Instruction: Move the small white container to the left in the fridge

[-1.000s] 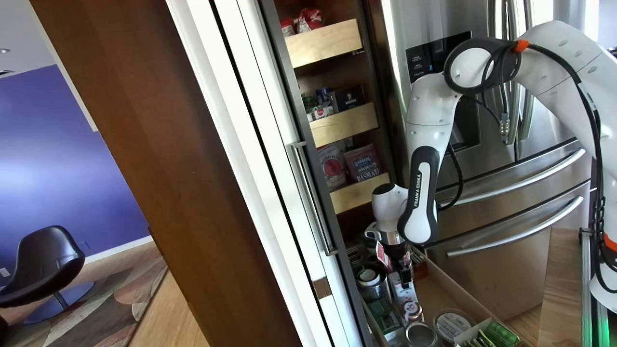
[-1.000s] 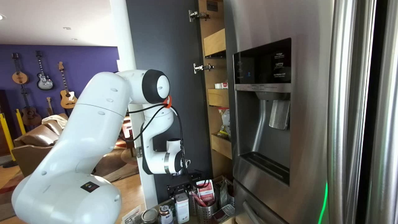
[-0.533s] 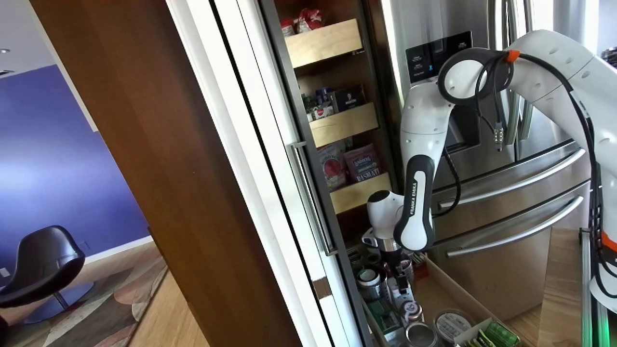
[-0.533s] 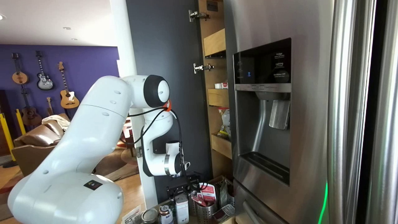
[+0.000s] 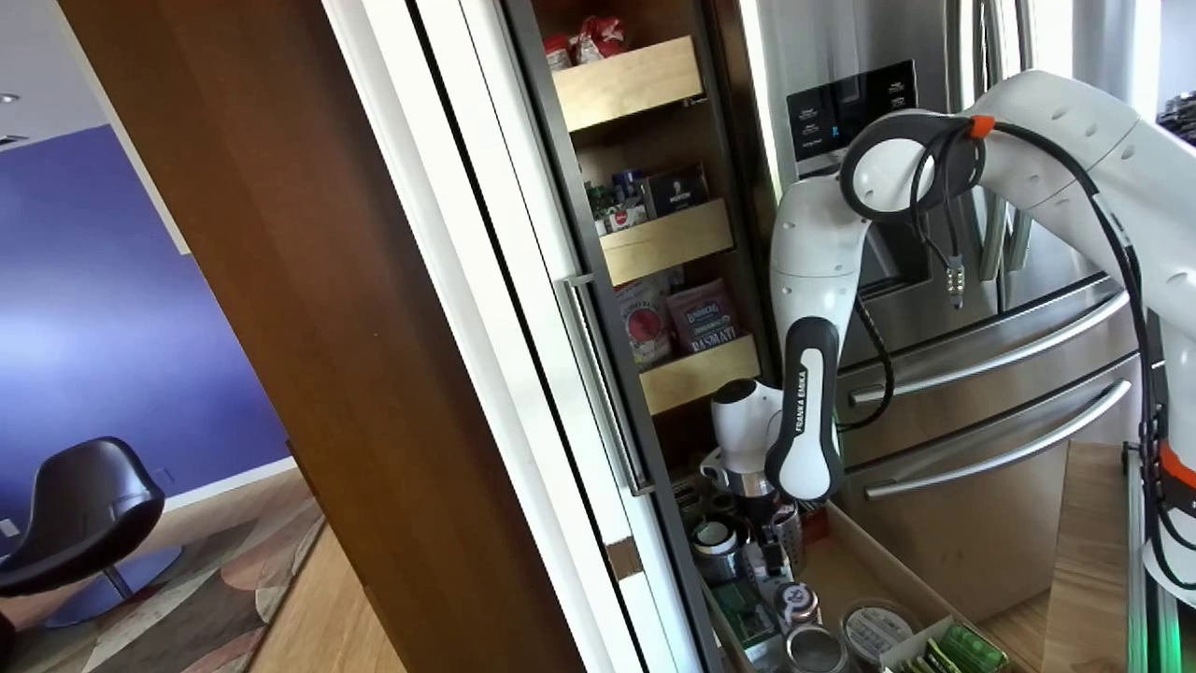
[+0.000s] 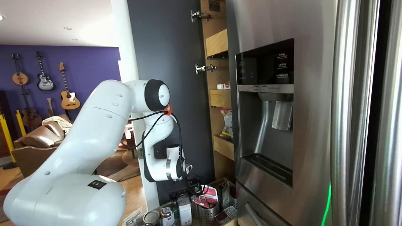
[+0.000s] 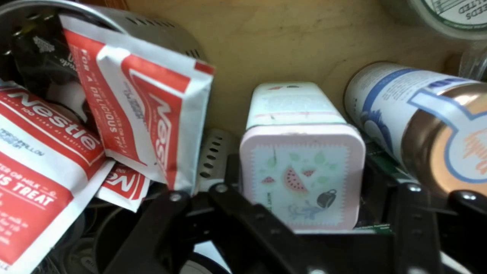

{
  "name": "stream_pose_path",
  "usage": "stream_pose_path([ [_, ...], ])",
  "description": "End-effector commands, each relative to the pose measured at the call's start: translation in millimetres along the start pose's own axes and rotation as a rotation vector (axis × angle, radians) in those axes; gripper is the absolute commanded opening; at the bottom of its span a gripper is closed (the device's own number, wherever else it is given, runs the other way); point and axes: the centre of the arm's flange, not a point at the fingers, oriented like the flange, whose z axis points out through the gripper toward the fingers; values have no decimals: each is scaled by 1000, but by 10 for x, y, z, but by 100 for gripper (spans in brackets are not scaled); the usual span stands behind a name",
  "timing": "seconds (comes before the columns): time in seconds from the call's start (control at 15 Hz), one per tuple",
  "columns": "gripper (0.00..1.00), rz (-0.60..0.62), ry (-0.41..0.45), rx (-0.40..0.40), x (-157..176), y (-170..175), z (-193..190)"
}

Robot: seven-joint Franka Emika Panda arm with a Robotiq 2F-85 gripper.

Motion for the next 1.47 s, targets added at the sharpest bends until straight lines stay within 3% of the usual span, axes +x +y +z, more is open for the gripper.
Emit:
stream_pose_path([
  [0.0, 94, -3, 9, -24, 6, -60, 109],
  [0.07, 100, -3, 10, -26, 2, -66, 109],
  [0.33, 100, -11, 15, -30, -54, -88, 21],
  [0.73, 100, 27, 8, 53, -465, -268, -497],
  [1.4, 100, 146, 108, -21, -994, -408, -1471],
])
